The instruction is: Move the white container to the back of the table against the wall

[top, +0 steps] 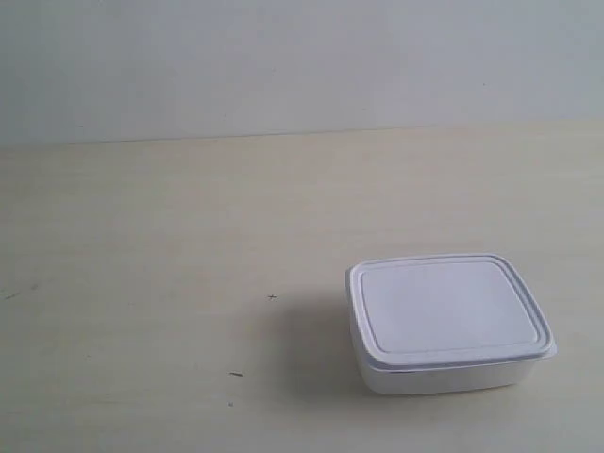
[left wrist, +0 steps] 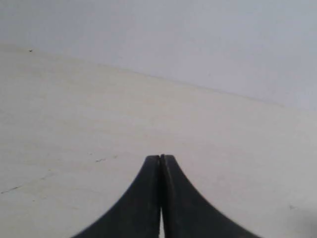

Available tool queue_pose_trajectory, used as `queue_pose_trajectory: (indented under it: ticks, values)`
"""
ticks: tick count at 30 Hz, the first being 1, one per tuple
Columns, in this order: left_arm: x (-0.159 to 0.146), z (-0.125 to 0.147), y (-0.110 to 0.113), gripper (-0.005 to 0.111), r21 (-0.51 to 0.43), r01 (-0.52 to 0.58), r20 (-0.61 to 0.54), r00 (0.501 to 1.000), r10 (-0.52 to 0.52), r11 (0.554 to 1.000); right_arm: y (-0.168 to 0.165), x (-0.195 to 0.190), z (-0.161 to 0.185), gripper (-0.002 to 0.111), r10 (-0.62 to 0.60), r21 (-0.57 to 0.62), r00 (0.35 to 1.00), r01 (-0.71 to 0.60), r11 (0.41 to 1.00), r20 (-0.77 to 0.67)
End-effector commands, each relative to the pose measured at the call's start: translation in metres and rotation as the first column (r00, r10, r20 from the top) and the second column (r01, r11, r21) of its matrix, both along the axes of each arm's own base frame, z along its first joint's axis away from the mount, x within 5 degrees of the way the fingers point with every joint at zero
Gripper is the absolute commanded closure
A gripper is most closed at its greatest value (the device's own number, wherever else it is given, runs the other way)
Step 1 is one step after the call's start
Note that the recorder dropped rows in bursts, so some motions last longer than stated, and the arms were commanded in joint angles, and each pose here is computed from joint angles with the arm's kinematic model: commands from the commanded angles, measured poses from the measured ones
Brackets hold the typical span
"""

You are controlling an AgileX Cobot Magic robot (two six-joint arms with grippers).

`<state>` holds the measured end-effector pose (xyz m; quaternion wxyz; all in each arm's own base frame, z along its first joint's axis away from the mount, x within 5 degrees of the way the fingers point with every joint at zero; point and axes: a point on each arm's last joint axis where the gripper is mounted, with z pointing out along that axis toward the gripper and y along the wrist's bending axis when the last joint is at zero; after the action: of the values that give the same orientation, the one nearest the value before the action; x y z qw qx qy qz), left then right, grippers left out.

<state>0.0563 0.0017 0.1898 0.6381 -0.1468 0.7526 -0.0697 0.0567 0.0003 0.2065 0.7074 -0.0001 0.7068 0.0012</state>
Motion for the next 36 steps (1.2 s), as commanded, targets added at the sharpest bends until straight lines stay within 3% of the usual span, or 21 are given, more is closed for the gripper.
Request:
queue_pose_trajectory:
  ticks: [1,3,9,13,15,21,26,31,33,35,36]
  values:
    - [0.001,0.009,-0.001,0.107,-0.216,0.001,0.113,0.993,0.024,0.976,-0.001,0.0,0.004,0.108,-0.008,0.007,0.998,0.008,1.0,0.063]
    - [0.001,0.013,0.001,0.107,-0.254,-0.011,0.158,0.986,0.053,0.967,-0.001,-0.001,0.007,0.108,-0.009,0.038,0.996,0.006,0.999,0.086]
    - [0.0,0.022,0.007,0.107,-0.246,-0.054,0.255,0.96,0.119,0.968,-0.001,-0.001,0.007,0.108,-0.009,0.092,0.996,0.002,0.996,0.086]
    - [-0.001,0.025,0.01,0.107,-0.254,-0.071,0.295,0.944,0.147,0.965,-0.001,-0.001,0.008,0.108,-0.012,0.344,0.994,-0.025,0.939,0.105]
    - [-0.001,0.025,0.009,0.107,-0.255,-0.07,0.293,0.945,0.146,0.964,-0.001,-0.001,0.009,0.108,-0.013,0.417,0.994,-0.035,0.908,0.11]
    - [0.002,0.031,0.004,0.107,-0.227,-0.03,0.212,0.974,0.079,0.973,-0.001,-0.001,0.007,0.108,-0.007,0.434,0.996,-0.031,0.9,0.086]
    - [0.01,0.047,0.001,0.107,-0.239,-0.009,0.13,0.991,0.042,0.971,0.001,0.002,0.037,0.108,0.01,0.44,1.0,-0.019,0.898,0.024]
    - [0.025,0.085,-0.003,0.107,-0.244,0.048,0.046,0.998,-0.038,0.969,0.004,0.007,0.092,0.108,0.048,0.362,0.994,-0.007,0.932,-0.103]
    - [0.038,0.113,-0.01,0.107,-0.242,0.136,-0.005,0.99,-0.141,0.961,0.009,0.017,0.118,0.108,0.103,0.359,0.971,-0.019,0.933,-0.216]
    - [0.051,0.143,-0.02,0.107,-0.243,0.275,-0.007,0.958,-0.285,0.93,0.015,0.031,0.138,0.108,0.172,0.301,0.927,-0.068,0.951,-0.334]
    - [0.06,0.158,-0.028,0.107,-0.243,0.375,-0.006,0.922,-0.388,0.895,0.019,0.04,0.154,0.108,0.212,0.279,0.893,-0.103,0.955,-0.397]
